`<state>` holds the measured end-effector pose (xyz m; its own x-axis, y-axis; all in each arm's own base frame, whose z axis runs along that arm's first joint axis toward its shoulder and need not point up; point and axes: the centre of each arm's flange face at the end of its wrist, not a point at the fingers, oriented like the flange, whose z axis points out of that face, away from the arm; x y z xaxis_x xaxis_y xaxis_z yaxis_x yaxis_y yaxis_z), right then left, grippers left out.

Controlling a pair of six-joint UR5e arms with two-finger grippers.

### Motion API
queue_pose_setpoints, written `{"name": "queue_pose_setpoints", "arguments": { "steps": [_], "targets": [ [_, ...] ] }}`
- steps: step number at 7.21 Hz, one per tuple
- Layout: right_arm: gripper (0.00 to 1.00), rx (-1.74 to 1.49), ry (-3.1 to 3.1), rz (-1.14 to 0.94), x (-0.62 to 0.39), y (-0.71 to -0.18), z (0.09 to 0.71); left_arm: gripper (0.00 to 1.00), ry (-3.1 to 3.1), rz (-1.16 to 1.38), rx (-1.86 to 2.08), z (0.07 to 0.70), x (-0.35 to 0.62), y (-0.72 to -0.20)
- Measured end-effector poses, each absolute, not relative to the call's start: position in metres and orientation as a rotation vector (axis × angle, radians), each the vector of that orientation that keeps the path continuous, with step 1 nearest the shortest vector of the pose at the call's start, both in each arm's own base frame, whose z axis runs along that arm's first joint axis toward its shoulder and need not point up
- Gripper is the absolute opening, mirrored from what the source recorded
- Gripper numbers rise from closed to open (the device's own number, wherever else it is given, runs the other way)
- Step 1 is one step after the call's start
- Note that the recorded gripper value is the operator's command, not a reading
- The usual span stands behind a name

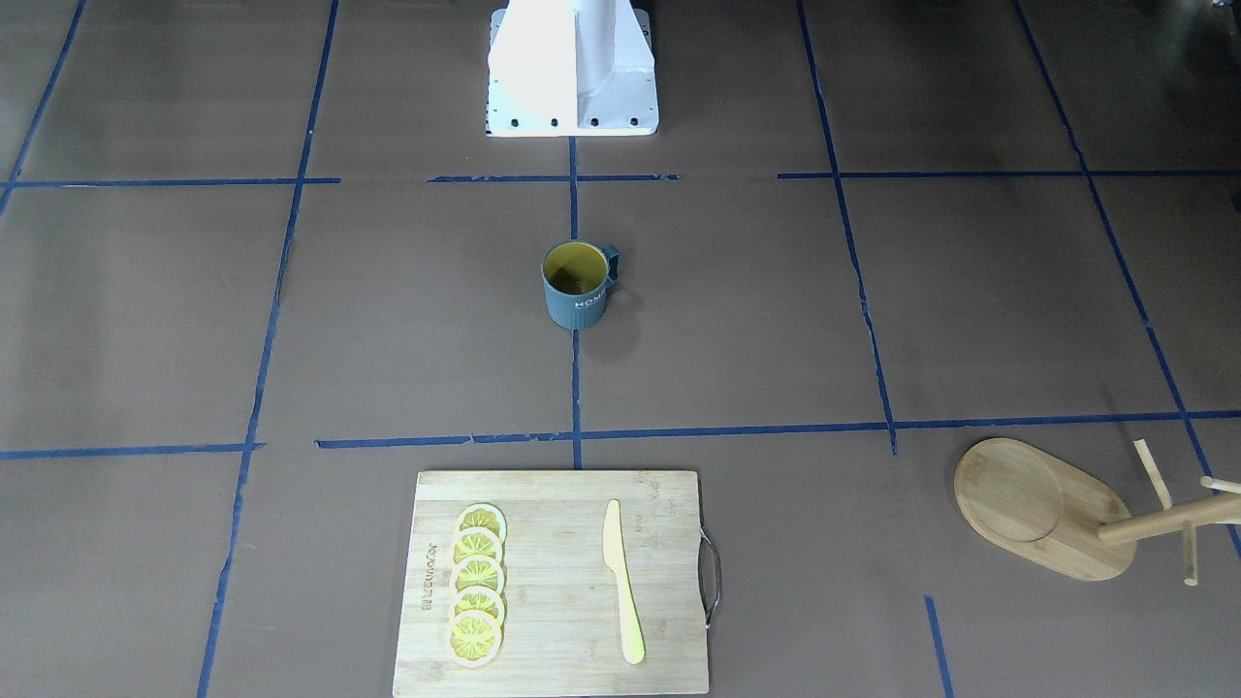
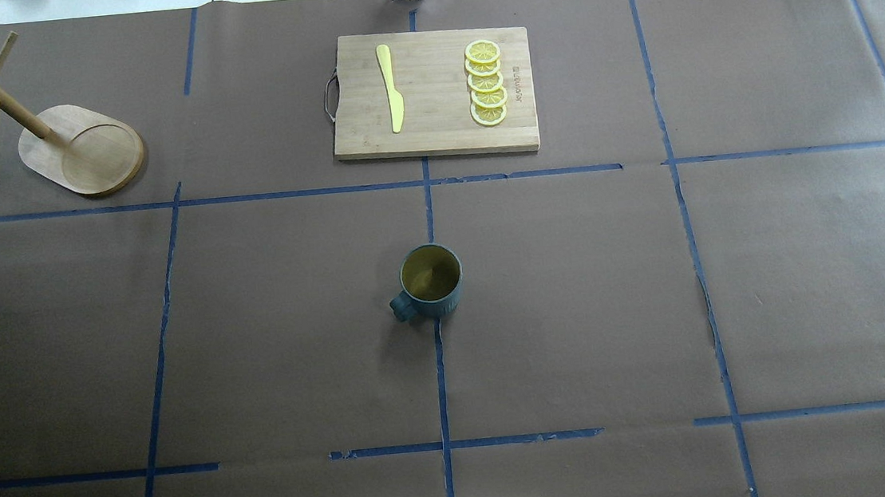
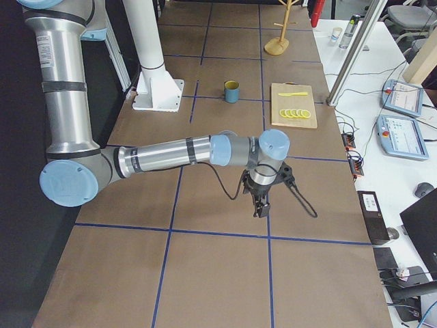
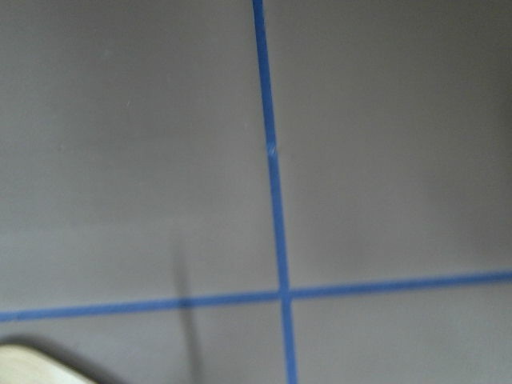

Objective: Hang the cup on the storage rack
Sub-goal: 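Withdraw the right arm out of view while the left arm starts moving, then reach the left gripper toward the teal mug's handle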

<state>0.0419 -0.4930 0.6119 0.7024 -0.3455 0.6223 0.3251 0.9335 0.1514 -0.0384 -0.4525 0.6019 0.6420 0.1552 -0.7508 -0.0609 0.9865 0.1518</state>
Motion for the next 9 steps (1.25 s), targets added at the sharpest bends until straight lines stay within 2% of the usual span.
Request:
{"name": "queue_pose_setpoints", "arguments": {
  "steps": [2, 4, 7, 9],
  "targets": [
    [1.0, -0.009, -0.719, -0.318, 0.064, -0.459, 0.642, 1.0, 0.867, 0.178, 0.203, 0.57, -0.033, -0.485],
    [1.0, -0.01, -0.738, -0.304, 0.065, -0.455, 0.644, 1.0, 0.873, 0.253, 0.317, 0.548, -0.022, -0.495],
    [1.0, -0.007, -0.742, -0.302, 0.065, -0.455, 0.643, 1.0, 0.945, 0.535, 0.537, 0.472, 0.099, -0.512],
    [1.0, -0.005, -0.741, -0.303, 0.065, -0.455, 0.642, 1.0, 1.033, 0.642, 0.614, 0.429, 0.197, -0.499]
  ]
}}
